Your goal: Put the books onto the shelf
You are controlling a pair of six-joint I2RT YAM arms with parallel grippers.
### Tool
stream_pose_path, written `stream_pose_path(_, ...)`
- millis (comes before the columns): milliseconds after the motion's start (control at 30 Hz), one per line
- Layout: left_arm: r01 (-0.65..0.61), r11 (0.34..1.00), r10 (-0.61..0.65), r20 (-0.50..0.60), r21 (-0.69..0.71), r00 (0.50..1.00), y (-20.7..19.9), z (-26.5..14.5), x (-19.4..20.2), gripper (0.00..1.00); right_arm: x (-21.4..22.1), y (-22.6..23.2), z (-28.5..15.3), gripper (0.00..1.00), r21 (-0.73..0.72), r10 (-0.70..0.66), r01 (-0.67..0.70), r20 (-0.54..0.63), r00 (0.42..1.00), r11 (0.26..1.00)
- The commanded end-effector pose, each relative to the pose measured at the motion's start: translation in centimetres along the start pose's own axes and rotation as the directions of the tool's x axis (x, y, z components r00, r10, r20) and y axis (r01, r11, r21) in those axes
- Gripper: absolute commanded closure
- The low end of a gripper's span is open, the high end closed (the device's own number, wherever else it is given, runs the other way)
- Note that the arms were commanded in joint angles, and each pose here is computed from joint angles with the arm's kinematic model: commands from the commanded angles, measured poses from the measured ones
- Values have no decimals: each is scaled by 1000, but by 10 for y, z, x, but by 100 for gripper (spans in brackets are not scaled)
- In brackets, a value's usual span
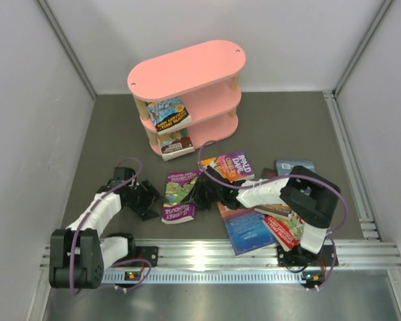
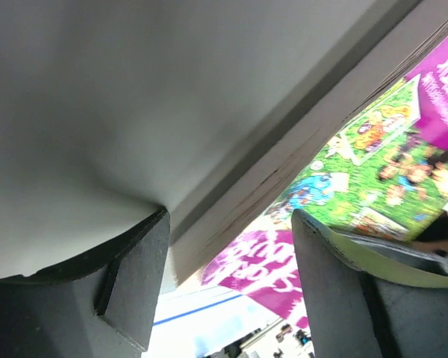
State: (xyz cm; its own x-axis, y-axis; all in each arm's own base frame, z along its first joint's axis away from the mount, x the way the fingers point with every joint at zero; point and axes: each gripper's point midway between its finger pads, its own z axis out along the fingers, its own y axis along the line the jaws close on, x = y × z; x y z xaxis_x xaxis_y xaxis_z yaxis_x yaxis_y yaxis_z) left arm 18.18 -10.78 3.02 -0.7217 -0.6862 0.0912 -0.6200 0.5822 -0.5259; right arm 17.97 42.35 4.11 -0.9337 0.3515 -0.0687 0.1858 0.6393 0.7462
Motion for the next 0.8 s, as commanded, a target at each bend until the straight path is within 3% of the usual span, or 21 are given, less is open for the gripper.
stream_pose_path(0, -35, 999, 35, -19, -22, 999, 9, -6, 10, 28, 0, 3, -22, 100, 39, -105, 105, -1, 994, 994)
stream_pose_path(133, -93, 993, 93, -3, 69, 996, -7, -15, 12, 26, -4, 21, -47, 100, 17, -201, 201, 11, 979, 979)
stream_pose_path(300, -145, 961, 151, -7, 237, 989, -36, -28, 21, 24, -4, 70, -87, 100, -157, -241, 242, 25, 970, 958)
stream_pose_path(367, -144, 945, 163, -40, 293, 986, -44, -31, 28, 24, -1, 97, -103, 100, -286, -232, 229, 24, 972, 930)
stream_pose_path(600, -134, 848, 192, -61, 513, 980, -91, -52, 34, 24, 6, 142, -135, 100, -515, -187, 162, 2, 982, 842)
stream_pose_path(767, -88, 804, 172, -89, 587, 981, -112, -67, 36, 24, 4, 149, -147, 100, -666, -47, -21, -85, 995, 746)
